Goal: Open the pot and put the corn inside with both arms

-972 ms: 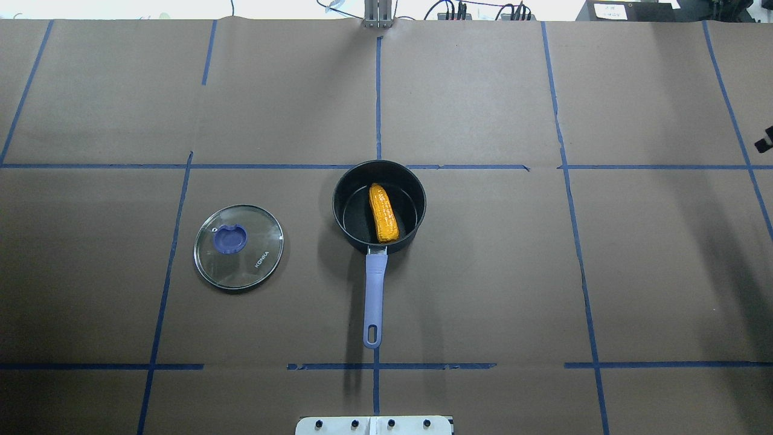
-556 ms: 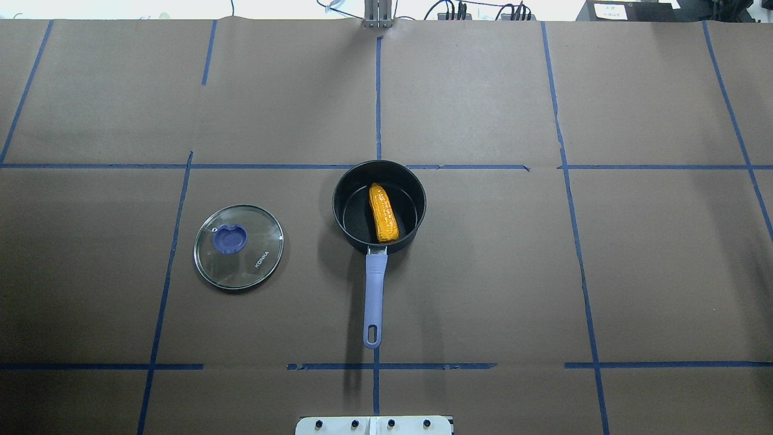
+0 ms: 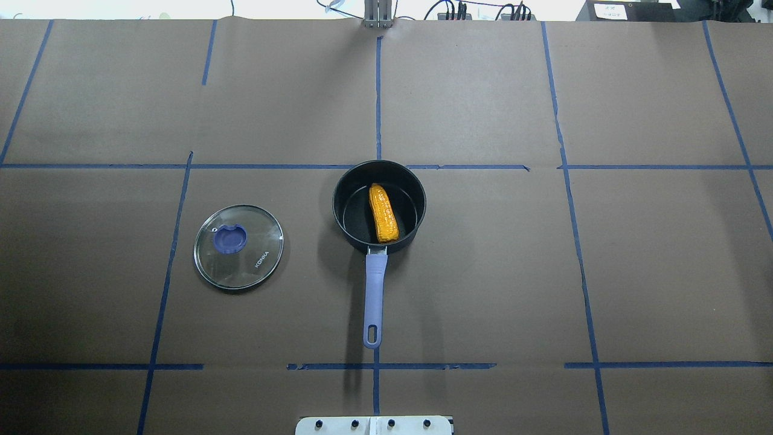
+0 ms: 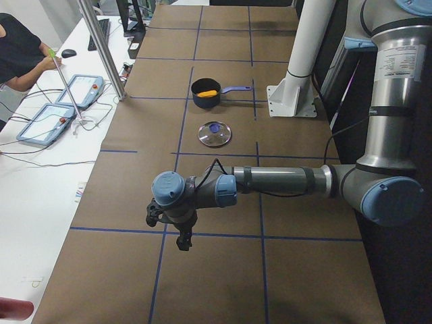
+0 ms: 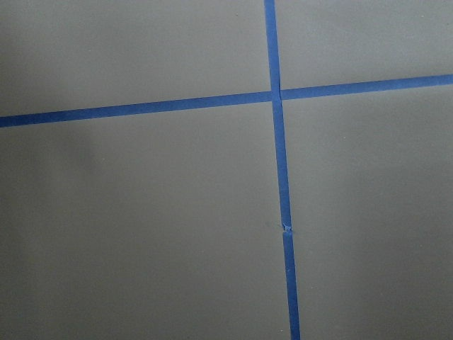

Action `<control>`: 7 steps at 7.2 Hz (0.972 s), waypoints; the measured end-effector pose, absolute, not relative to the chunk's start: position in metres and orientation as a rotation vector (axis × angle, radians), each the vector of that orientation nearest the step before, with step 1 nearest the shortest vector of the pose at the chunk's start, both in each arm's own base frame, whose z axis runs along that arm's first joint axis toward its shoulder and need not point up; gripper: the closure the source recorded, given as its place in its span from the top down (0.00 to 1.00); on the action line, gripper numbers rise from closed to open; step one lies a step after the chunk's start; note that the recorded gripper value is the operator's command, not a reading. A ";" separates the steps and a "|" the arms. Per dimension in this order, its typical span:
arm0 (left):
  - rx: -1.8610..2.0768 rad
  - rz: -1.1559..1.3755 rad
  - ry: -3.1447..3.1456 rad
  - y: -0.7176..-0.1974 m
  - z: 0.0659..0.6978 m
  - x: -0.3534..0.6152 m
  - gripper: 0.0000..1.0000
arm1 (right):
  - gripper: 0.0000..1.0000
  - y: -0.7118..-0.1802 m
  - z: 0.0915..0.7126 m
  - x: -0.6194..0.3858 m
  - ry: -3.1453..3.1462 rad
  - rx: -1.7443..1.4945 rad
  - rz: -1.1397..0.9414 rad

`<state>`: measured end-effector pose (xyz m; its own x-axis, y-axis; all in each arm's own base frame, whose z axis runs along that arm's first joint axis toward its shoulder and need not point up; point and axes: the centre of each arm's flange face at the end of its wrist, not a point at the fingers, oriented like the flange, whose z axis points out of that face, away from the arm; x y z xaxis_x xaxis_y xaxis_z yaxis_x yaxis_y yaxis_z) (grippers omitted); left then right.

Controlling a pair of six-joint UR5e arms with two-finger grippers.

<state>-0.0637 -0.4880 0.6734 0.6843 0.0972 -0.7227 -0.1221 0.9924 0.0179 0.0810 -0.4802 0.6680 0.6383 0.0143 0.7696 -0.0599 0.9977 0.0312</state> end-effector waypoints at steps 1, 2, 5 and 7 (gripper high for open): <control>-0.034 0.123 0.808 -0.487 0.674 -0.064 1.00 | 0.99 -0.478 0.663 0.086 -0.879 0.033 0.064; -0.036 0.122 0.808 -0.486 0.676 -0.064 1.00 | 1.00 -0.475 0.661 0.089 -0.877 0.018 0.076; -0.038 0.122 0.808 -0.485 0.677 -0.064 1.00 | 1.00 -0.474 0.661 0.094 -0.834 0.014 0.073; -0.036 0.123 0.808 -0.486 0.676 -0.064 1.00 | 1.00 -0.475 0.662 0.092 -0.809 0.017 0.054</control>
